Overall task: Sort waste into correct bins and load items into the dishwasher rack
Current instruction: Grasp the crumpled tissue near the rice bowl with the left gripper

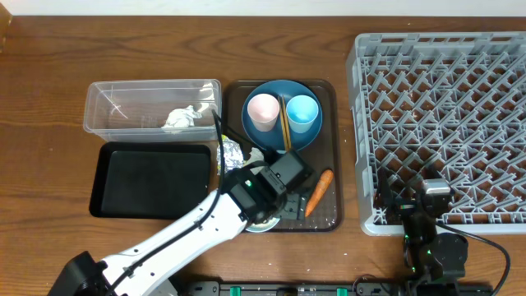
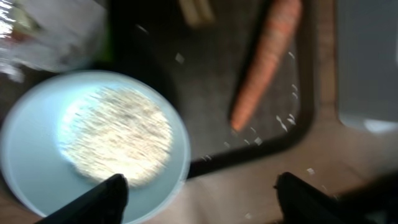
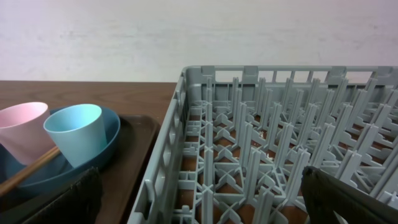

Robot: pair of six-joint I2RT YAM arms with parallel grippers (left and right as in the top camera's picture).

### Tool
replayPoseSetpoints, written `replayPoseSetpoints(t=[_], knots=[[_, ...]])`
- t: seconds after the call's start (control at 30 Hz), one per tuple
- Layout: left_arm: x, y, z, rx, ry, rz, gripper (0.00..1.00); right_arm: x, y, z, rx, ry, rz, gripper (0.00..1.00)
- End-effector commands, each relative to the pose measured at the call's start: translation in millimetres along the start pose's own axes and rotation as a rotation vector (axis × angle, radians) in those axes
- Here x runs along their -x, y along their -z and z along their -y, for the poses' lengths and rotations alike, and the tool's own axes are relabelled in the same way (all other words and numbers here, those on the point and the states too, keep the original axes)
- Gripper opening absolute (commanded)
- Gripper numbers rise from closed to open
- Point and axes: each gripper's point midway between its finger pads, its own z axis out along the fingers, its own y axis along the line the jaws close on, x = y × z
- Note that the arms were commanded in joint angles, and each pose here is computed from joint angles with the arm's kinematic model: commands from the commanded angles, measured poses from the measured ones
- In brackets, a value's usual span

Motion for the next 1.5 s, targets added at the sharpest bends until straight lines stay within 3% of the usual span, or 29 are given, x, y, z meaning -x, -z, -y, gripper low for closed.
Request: replayPoseSetpoints(t=[0.0,0.3,0.6,0.87,1.23,1.47], knots=[[19,0,-29,0.088,0.063,0.054,0.76,-1,0,-2,0.007,0.001,0.000,0.99],[46,4,-71,0.064,0.118,0.036,0.75,-1,0,-2,0.007,0.001,0.000,0.99],[49,0,-93,0.169,0.122,0.076,0.68,-1,0,-2,0.007,0.001,0.000,0.99],[39,-29,-101,0.149,0.158,0.100,0.67,-1,0,-2,0.007,0.001,0.000,0.99],[60,-41,-93,0.110,0.144,0.171,0.66,-1,0,-2,0.007,0.001,0.000,0.99],[58,-67,-109,0.204,0.139,0.139,0.66,-1,0,-2,0.008,0.001,0.000,0.99]])
